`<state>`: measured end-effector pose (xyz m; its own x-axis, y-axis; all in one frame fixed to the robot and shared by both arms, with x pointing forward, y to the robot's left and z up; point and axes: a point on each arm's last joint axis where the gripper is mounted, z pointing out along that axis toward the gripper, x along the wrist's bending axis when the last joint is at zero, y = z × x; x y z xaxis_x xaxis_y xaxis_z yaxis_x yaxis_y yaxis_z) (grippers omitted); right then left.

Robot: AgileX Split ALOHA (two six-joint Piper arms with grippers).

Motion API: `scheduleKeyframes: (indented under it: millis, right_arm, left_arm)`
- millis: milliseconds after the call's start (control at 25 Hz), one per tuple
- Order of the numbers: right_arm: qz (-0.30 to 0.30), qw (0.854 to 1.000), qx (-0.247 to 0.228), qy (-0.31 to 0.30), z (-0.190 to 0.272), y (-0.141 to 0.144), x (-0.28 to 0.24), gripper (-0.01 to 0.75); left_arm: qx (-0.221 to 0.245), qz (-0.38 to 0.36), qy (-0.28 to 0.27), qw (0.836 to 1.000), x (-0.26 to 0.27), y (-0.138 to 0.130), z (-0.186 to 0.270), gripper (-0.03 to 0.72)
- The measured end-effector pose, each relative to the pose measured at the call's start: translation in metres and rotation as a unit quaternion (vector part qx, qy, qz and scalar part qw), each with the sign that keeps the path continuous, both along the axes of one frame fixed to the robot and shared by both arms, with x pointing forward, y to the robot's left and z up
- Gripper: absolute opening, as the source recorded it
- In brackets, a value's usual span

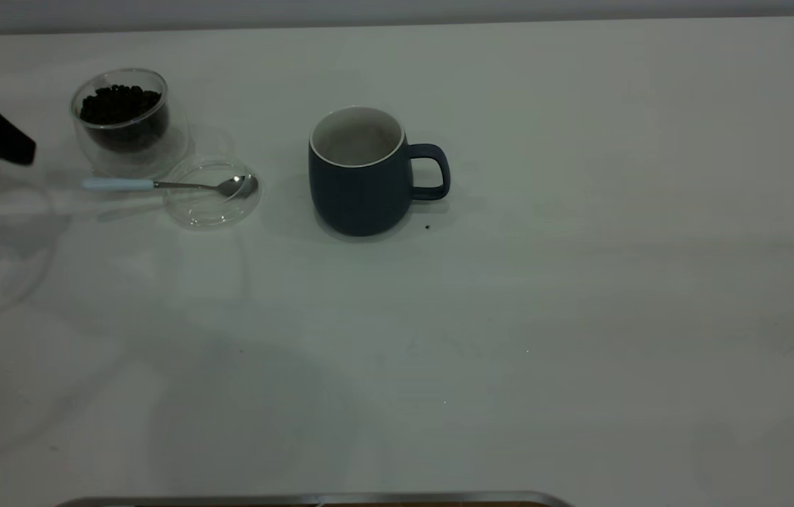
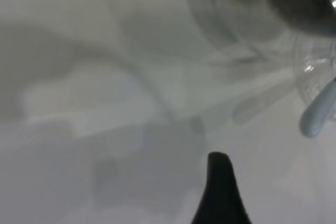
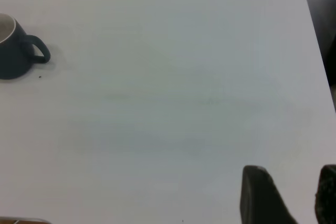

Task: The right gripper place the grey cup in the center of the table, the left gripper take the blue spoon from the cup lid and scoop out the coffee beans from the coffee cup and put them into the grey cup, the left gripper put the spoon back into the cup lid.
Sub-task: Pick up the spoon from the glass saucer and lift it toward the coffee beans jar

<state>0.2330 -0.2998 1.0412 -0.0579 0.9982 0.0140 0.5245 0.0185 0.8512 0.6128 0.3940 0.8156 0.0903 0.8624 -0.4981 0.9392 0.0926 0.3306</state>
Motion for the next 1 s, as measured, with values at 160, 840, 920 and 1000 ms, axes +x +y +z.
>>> scheduleKeyframes:
  millis: [160, 840, 920, 1000]
  right_arm:
    - [0.000, 1.000, 0.000, 0.000, 0.000, 0.000, 0.000, 0.290]
    - [0.000, 1.000, 0.000, 0.000, 0.000, 0.000, 0.000, 0.290]
    - [0.000, 1.000, 0.000, 0.000, 0.000, 0.000, 0.000, 0.290]
    - [0.000, 1.000, 0.000, 0.000, 0.000, 0.000, 0.000, 0.290]
  left_arm:
    - [-0.017, -0.001, 0.005, 1.000, -0.001, -0.003, -0.016, 0.589]
    - [-0.111, -0.006, -0.050, 0.993, 0.000, -0.018, -0.052, 0.576]
    - [-0.113, -0.004, -0.056, 0.992, 0.001, -0.018, -0.054, 0.576]
    - [-0.115, -0.001, -0.060, 0.992, 0.001, -0.018, -0.055, 0.576]
